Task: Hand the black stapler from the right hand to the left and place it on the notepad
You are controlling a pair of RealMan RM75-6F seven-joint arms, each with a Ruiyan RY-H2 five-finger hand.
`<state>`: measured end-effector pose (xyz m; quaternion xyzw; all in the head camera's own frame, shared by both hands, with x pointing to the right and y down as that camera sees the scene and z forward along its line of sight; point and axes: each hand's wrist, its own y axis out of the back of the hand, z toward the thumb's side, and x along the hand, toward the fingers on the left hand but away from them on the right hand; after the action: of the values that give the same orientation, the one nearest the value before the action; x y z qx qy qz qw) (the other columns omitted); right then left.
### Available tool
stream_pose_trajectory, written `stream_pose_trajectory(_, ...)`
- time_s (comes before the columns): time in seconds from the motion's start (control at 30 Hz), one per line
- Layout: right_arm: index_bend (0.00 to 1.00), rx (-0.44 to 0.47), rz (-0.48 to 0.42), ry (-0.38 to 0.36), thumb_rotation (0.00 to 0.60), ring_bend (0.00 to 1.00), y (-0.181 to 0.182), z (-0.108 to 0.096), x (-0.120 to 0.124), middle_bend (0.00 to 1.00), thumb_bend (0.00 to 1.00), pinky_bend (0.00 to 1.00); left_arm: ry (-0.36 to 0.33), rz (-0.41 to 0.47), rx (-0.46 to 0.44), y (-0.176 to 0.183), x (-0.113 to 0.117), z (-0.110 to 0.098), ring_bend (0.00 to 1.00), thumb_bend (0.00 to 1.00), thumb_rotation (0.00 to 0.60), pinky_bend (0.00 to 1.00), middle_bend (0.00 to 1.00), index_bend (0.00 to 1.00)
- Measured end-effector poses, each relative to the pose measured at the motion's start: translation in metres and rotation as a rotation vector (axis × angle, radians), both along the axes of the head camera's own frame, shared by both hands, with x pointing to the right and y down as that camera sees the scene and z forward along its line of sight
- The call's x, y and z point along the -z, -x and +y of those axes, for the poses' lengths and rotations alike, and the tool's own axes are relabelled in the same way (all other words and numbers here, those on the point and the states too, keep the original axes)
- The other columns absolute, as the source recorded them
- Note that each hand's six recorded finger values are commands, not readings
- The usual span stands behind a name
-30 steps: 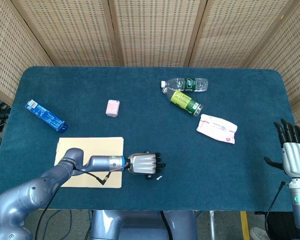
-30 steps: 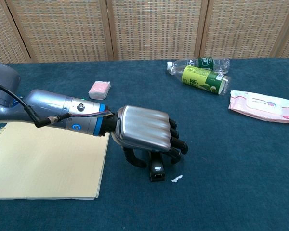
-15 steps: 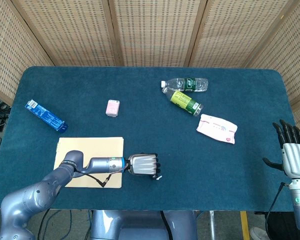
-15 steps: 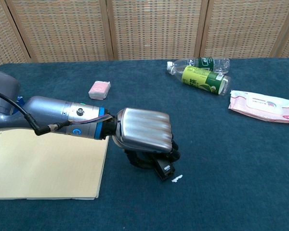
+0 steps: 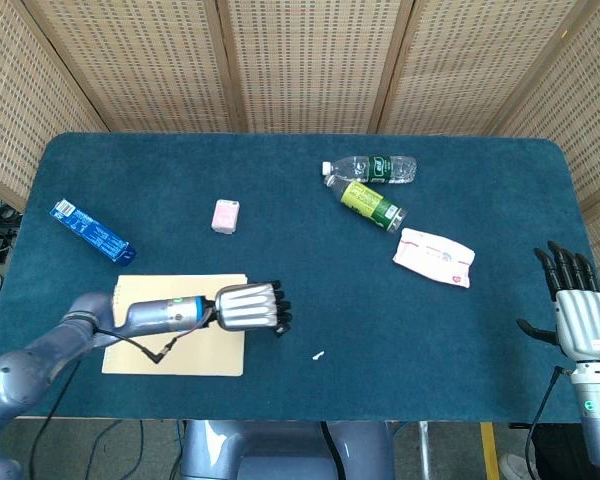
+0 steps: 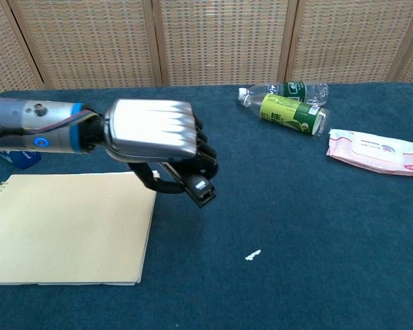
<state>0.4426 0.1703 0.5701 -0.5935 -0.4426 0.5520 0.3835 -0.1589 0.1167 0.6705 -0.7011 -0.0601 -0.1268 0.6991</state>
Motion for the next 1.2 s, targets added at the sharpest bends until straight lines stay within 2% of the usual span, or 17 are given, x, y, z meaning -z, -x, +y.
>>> stream_pose_trajectory(0.17, 0.0, 0.016, -0.003, 0.003, 0.6, 0.0, 0.006, 0.002, 0.0, 0.0, 0.0, 0.0, 0.029, -0.071, 0.11, 0.075, 0.008, 0.011, 0.64, 0.58, 0.6, 0.59, 0.54, 0.74)
stream_pose_trajectory(0.37, 0.0, 0.04, -0.003, 0.002, 0.6, 0.0, 0.015, 0.004, 0.001, 0.0, 0.0, 0.0, 0.096, -0.137, 0.254, 0.128, 0.0, 0.026, 0.64, 0.58, 0.6, 0.59, 0.54, 0.74)
stream_pose_trajectory(0.57, 0.0, 0.046, 0.004, 0.005, 0.6, 0.0, 0.018, 0.007, 0.001, 0.0, 0.0, 0.0, 0.116, -0.188, 0.317, 0.152, -0.014, 0.025, 0.64, 0.58, 0.6, 0.59, 0.54, 0.74)
stream_pose_trajectory(0.83, 0.0, 0.04, 0.011, 0.009, 0.6, 0.0, 0.016, 0.009, 0.0, 0.0, 0.0, 0.0, 0.158, -0.229, 0.358, 0.161, -0.036, 0.035, 0.64, 0.58, 0.6, 0.59, 0.54, 0.74)
stream_pose_trajectory(0.93, 0.0, 0.04, 0.015, 0.014, 0.6, 0.0, 0.015, 0.009, 0.0, 0.0, 0.0, 0.0, 0.157, -0.245, 0.36, 0.164, -0.042, 0.037, 0.63, 0.54, 0.6, 0.57, 0.51, 0.7)
stream_pose_trajectory(1.0, 0.0, 0.043, 0.021, 0.02, 0.6, 0.0, 0.015, 0.01, -0.001, 0.0, 0.0, 0.0, 0.157, -0.253, 0.361, 0.166, -0.045, 0.037, 0.52, 0.4, 0.6, 0.5, 0.41, 0.56)
stream_pose_trajectory(1.07, 0.0, 0.046, 0.023, 0.023, 0.6, 0.0, 0.016, 0.01, -0.002, 0.0, 0.0, 0.0, 0.162, -0.273, 0.361, 0.169, -0.049, 0.038, 0.31, 0.24, 0.6, 0.36, 0.27, 0.37)
stream_pose_trajectory(1.17, 0.0, 0.052, 0.023, 0.026, 0.6, 0.0, 0.017, 0.01, -0.002, 0.0, 0.0, 0.0, 0.181, -0.302, 0.37, 0.173, -0.054, 0.041, 0.05, 0.11, 0.6, 0.1, 0.12, 0.17)
stream_pose_trajectory(1.2, 0.0, 0.053, 0.023, 0.027, 0.6, 0.0, 0.018, 0.01, -0.002, 0.0, 0.0, 0.0, 0.19, -0.305, 0.376, 0.174, -0.055, 0.042, 0.02, 0.09, 0.599, 0.06, 0.1, 0.13)
